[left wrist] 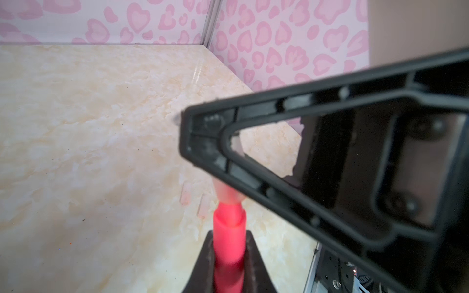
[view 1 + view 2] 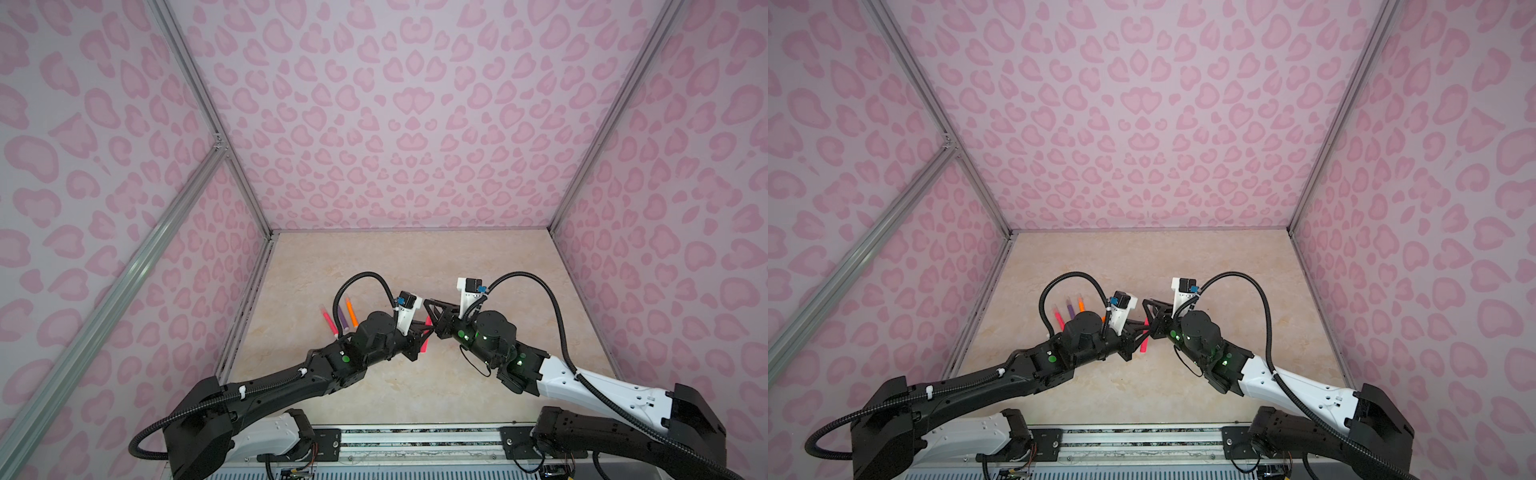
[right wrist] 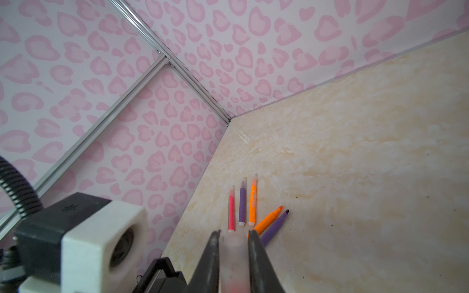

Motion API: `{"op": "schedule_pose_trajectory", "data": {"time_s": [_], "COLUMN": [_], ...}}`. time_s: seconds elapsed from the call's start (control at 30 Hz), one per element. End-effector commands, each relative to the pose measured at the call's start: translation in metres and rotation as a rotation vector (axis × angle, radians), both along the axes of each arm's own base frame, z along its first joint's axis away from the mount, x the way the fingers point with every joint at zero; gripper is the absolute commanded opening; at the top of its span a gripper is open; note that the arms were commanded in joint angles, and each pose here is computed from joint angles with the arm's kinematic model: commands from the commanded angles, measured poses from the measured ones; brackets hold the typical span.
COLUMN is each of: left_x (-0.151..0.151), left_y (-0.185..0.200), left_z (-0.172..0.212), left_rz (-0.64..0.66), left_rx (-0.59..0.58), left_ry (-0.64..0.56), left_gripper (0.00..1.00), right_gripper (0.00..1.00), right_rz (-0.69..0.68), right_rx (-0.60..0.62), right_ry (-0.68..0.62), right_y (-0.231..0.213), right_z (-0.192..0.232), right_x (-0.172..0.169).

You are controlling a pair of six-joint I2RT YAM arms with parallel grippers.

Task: Insert the pens into the pen caps
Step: 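Lower the clear cap onto the pink marker tip with the right gripper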

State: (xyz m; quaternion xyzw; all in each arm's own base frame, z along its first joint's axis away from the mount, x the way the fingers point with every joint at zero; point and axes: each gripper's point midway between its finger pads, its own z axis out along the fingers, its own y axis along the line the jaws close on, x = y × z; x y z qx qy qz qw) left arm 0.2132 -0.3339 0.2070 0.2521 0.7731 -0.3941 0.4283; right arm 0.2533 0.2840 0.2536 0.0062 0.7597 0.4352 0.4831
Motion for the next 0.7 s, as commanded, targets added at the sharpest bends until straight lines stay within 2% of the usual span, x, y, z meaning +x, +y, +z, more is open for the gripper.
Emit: {"op": "schedule_pose_trajectory", "data": {"time_s": [0.0, 0.13, 0.23, 0.43, 0.5, 0.67], "left_x": [-0.001, -0.001, -0.001, -0.002, -0.004, -0.008], "left_y": [-0.009, -0.009, -0.01, -0.019, -0.023, -0.031], "left_z": [0.023, 0.023, 0.021, 0.015, 0.013, 0.008], "left_rz": [-0.036, -0.037, -0.04, -0.059, -0.07, -0.085], "left_rx": [-0.059, -0.058, -0.05, -0.022, -0.008, 0.028], "left_ry": [-0.063, -0.063, -0.061, -0.054, -0.056, -0.066], "left_gripper": [0.03, 0.03, 0.03, 0.03, 0.03, 0.03], "right_gripper": [0.26, 0.38, 0.43, 0.59, 0.61, 0.59], "right_rz": [0.014, 0.026, 0.024, -0.01, -0.051, -0.127], "right_rx": [-0.038, -0.037, -0.04, -0.048, -0.058, -0.079], "right_ry": [0.005, -0.008, -0.015, -0.031, -0.032, -0.033], "right_y": [-0.004, -0.005, -0.008, -0.019, -0.028, -0.049], "right_z": [-0.008, -0.003, -0.001, 0.002, 0.001, 0.001], "right_x": [-0.006, -0.01, -0.011, -0.011, -0.009, -0.007]}}
